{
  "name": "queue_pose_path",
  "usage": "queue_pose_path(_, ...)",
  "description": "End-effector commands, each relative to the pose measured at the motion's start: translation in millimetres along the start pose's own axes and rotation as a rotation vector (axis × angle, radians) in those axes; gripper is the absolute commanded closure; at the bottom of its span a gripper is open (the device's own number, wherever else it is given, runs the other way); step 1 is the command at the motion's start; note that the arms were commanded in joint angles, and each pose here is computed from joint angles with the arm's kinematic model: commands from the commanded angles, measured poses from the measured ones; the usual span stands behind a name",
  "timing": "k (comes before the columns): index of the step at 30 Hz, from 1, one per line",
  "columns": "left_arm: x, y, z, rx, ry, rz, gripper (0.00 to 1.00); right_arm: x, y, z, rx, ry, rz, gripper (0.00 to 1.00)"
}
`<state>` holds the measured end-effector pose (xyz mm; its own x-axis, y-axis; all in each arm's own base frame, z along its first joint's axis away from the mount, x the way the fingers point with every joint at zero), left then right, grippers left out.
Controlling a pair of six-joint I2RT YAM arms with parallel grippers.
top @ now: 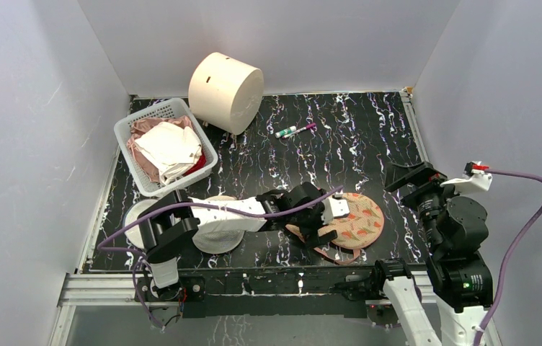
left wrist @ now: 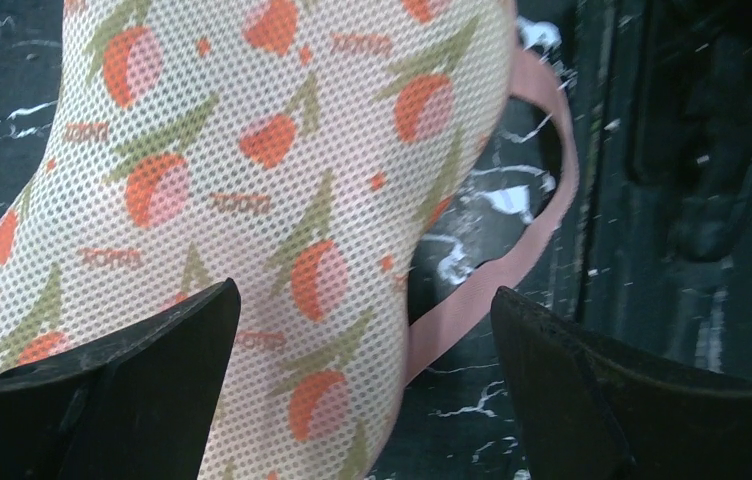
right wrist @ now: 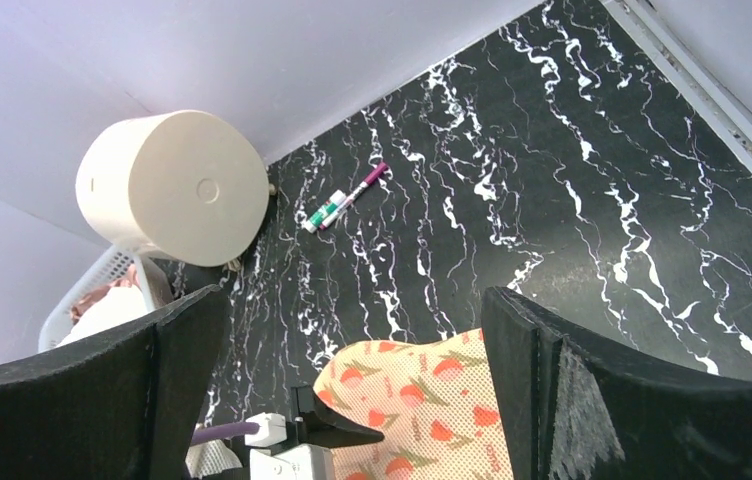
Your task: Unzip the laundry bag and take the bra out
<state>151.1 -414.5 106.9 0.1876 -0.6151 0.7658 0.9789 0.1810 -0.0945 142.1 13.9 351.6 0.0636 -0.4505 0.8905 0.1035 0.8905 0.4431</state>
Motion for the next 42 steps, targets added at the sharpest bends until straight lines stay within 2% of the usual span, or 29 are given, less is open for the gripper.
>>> queue_pose_path(1,1,15,-1,0.089,0.000,-0.134,0.06,0,1,-7,-0.002,0.019,0.022,0.02)
queue_pose_path(4,-4,19,-5,0.146,0.058,-0.063,0.10,-2,3,-8,0.008,0.031,0.016,0.02)
queue_pose_path(10,-25,40,-11,0.304,0.142,-0.046,0.12,-4,6,-12,0.027,0.035,0.000,0.02)
queue_pose_path(15,-31,67,-3,0.515,0.184,-0.036,0.25,-6,6,-13,0.027,0.048,0.001,0.02)
queue_pose_path(18,-30,77,2,0.561,0.183,-0.004,0.28,-8,5,-13,0.025,0.053,0.001,0.02)
queue_pose_path(24,-35,104,9,0.612,0.202,0.155,0.31,-10,6,-16,0.028,0.061,0.002,0.02)
queue_pose_path(30,-34,119,11,0.569,0.207,0.363,0.34,-19,6,-22,0.039,0.093,-0.007,0.02)
queue_pose_path(35,-22,107,7,0.417,0.142,0.503,0.35,-31,5,-30,0.042,0.145,-0.010,0.02)
queue_pose_path(38,-2,94,10,0.304,0.086,0.509,0.34,-47,2,-37,0.035,0.211,-0.009,0.02)
queue_pose_path(39,6,89,18,0.282,0.055,0.492,0.33,-52,0,-39,0.029,0.230,-0.010,0.02)
queue_pose_path(42,24,87,43,0.295,-0.060,0.427,0.18,-62,0,-44,0.033,0.279,-0.011,0.02)
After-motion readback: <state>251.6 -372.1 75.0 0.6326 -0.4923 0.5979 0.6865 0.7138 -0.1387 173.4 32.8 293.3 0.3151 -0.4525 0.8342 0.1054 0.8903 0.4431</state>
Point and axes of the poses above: each gripper's point midway between its finger pads, its own z axis back along the fingers, its own y axis along the line the jaws close on, x = y × z, the point moved 4 cm from there along z, back along the fingers, and after that the axes turned 5 degrees about z, right-handed, at the moved point
